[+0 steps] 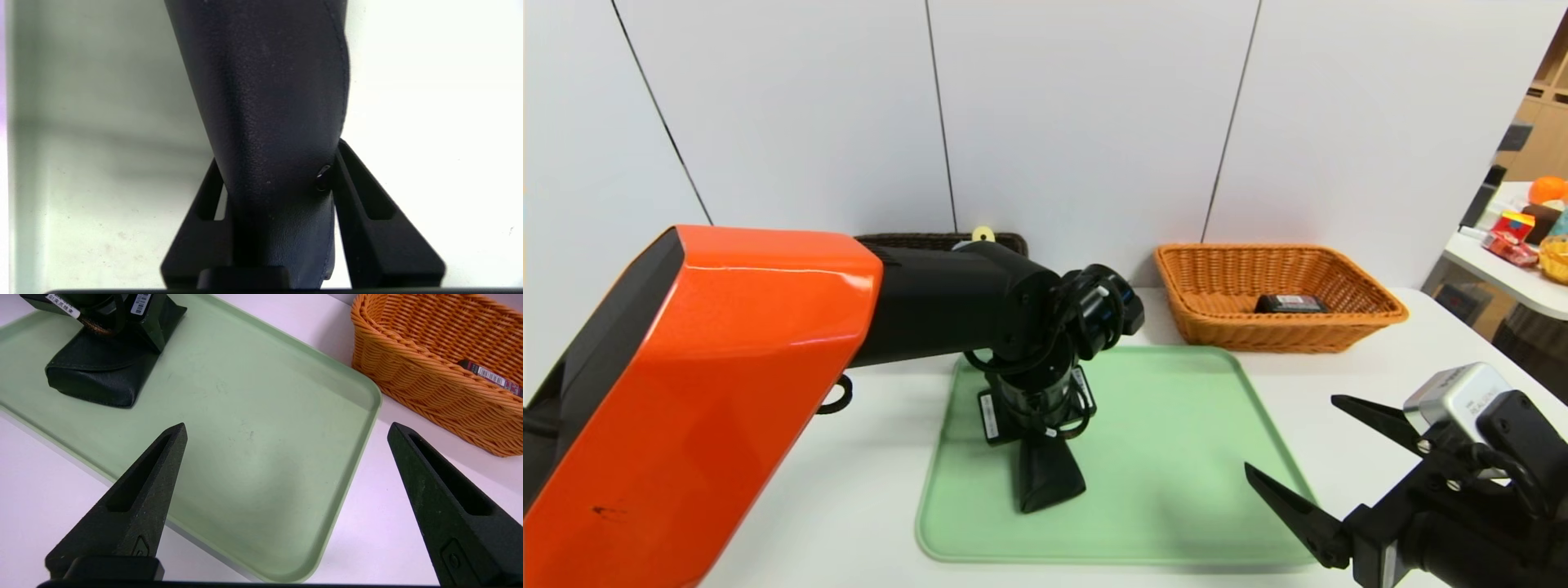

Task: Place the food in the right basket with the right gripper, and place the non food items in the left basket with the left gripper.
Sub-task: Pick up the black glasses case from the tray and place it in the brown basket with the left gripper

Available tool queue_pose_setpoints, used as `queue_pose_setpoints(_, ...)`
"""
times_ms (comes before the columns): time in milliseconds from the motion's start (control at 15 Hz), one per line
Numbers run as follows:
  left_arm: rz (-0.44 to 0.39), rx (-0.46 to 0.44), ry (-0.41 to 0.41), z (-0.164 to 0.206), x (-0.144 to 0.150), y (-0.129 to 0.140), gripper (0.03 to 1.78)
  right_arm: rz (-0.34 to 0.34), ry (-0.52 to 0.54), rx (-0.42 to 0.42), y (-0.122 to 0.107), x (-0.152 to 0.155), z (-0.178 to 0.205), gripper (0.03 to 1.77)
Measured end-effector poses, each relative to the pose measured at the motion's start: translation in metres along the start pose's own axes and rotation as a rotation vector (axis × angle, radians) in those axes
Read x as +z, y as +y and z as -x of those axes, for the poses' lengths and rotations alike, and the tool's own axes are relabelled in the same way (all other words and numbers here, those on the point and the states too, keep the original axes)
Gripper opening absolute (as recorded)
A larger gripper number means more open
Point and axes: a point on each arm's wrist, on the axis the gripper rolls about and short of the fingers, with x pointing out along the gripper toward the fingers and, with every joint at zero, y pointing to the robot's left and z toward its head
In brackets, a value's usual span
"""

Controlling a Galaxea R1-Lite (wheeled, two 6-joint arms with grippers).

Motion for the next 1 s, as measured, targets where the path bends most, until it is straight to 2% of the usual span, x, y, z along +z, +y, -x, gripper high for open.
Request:
queue_pose_setpoints(200, -0.03, -0.015, -0.034, 0.016, -0.009, -0.005, 0.62, -0.004, -0.003, 0.0, 0.0, 0.0, 0.001, 1.69)
queue_pose_setpoints(533, -0.08, -0.068, -0.169, 0.064, -0.018, -0.008, 0.57, -0.002, -0.001, 0.002, 0.0, 0.0, 0.001, 1.69)
queue_pose_setpoints(1000, -0.106, -0.115, -0.4, 0.133, -0.012, 0.014, 0.54, 0.004, -0.002, 0.003, 0.0, 0.0, 0.0, 1.69)
